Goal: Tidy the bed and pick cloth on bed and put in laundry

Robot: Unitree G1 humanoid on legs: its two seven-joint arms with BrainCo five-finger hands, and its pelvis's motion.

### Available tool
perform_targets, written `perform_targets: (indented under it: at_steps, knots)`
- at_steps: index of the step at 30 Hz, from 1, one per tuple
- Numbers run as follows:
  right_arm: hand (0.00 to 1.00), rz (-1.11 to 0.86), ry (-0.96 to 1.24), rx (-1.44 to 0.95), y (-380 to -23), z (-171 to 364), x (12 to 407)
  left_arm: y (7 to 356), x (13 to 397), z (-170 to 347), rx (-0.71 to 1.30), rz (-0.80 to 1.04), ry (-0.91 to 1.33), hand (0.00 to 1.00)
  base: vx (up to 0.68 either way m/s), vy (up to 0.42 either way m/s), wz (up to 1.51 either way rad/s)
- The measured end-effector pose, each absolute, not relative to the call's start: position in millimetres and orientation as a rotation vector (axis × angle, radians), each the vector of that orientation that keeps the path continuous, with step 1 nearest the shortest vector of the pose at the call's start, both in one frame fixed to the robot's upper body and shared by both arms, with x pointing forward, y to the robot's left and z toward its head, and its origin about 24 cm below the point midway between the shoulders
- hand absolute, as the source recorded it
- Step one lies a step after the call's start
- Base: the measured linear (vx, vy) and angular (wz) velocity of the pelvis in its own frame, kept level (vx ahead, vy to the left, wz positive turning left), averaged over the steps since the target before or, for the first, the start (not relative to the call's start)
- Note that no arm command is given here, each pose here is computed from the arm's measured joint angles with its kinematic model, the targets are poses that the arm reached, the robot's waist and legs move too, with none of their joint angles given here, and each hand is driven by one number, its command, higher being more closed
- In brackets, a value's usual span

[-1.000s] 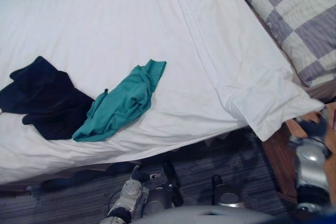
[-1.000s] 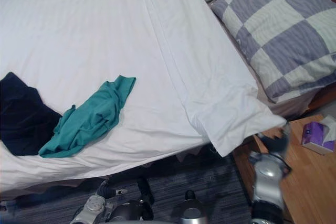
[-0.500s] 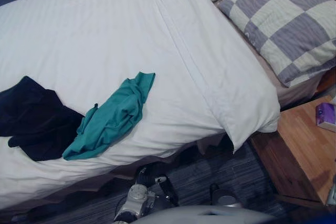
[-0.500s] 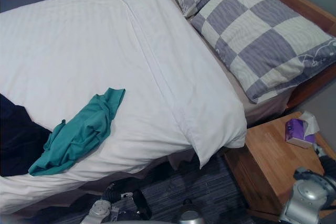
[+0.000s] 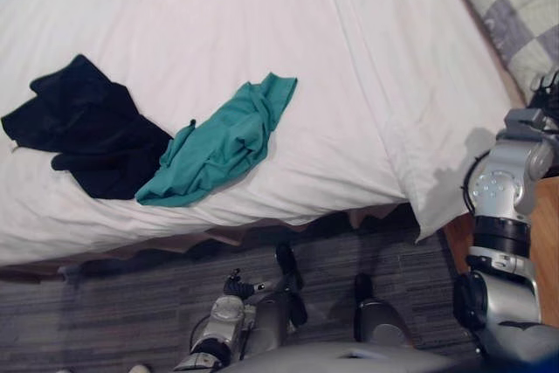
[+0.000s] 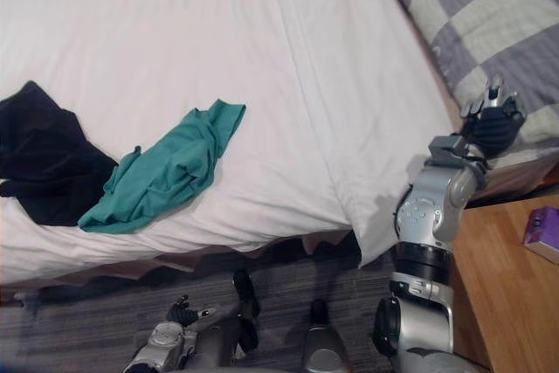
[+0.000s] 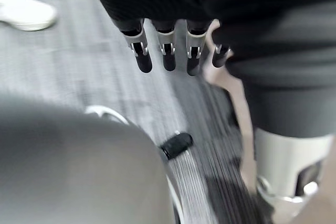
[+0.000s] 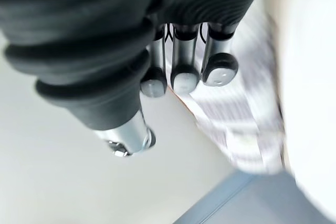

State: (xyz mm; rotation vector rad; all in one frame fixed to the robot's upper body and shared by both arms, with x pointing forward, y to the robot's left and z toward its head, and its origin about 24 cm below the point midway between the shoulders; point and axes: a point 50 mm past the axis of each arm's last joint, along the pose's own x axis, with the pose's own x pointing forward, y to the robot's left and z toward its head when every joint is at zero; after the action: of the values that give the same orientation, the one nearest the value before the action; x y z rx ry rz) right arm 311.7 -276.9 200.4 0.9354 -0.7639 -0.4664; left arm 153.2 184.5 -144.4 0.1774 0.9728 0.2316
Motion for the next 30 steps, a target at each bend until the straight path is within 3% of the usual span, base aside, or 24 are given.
perform_targets:
  at_steps: [8,12,20,25,30]
  knots:
    - [1.00,-0.445,-0.910,1.241,-281.6,222.6,318.8,184.7,170.2,-132.7,0.074,0.297,0.859,0.00,0.04,-0.006,0.18]
    - [1.00,-0.496,-0.828,1.264,-281.5,202.9,328.6,179.3,179.2,-126.7,-0.013,0.338,0.805,0.00,-0.01,-0.096,0.16]
    - [1.00,-0.343,-0.901,1.139,-276.7,213.9,326.4,179.2,186.8,-123.2,-0.170,0.414,0.765,0.00,-0.03,0.000,-0.19]
    - [1.00,-0.414,-0.783,1.055,-288.3,171.0,317.7,191.9,182.9,-124.2,-0.220,0.465,0.764,0.00,0.05,0.038,-0.07]
    - [1.00,-0.629,-0.563,1.084,-306.5,89.2,291.8,197.6,181.2,-124.4,-0.222,0.466,0.764,0.00,0.08,-0.005,-0.05]
